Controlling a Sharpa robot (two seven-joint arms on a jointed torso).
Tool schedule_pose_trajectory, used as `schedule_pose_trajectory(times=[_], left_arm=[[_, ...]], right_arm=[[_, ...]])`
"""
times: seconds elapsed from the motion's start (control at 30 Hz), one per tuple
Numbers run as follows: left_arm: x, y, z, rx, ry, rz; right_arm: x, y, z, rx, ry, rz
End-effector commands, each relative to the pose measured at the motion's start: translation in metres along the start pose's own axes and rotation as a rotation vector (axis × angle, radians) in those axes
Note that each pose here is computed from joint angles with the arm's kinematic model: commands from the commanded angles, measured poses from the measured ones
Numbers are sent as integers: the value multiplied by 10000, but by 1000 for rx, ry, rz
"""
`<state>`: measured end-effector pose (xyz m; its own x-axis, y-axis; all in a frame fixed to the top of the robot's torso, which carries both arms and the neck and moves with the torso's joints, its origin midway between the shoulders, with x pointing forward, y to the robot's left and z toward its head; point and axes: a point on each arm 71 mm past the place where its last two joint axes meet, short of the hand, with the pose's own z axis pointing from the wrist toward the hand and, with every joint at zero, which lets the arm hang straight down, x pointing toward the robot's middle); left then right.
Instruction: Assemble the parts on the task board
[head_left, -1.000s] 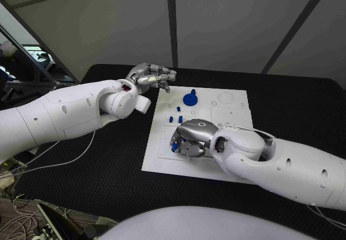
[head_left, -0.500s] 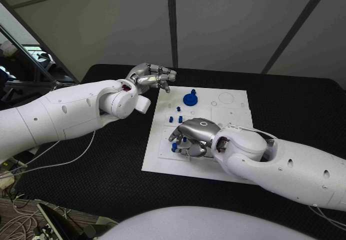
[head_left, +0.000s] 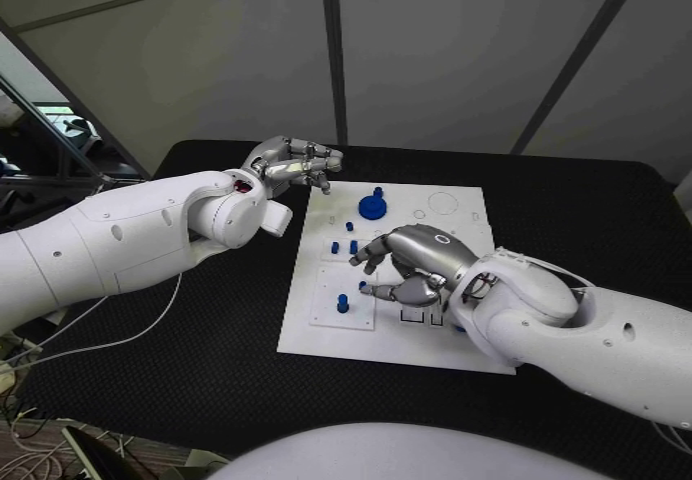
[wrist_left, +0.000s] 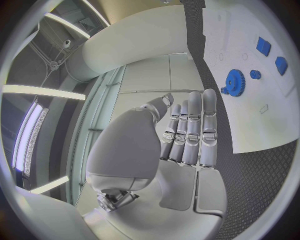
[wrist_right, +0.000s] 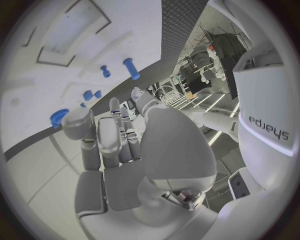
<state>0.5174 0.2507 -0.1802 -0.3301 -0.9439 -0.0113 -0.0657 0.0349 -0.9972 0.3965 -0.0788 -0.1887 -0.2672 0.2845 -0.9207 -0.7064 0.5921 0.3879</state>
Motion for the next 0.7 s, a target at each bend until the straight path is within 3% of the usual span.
schedule_pose_trajectory(times=[0.03,0.17,0.4,0.57,0.7], left_arm=[[8,-16,-1,4,12,0],[1,-15,-2,4,10,0],[-2,-14,-4,3,8,1],[-2,-16,-12,5,8,1],[-8,-19,-25,7,7,1]], right_arm=[[-236,-175,-146,86,-73,180],[-422,-466,-436,237,-29,217],[-574,-816,-906,466,24,214],[-593,-896,-1092,556,43,178],[-510,-919,-1213,611,82,132]])
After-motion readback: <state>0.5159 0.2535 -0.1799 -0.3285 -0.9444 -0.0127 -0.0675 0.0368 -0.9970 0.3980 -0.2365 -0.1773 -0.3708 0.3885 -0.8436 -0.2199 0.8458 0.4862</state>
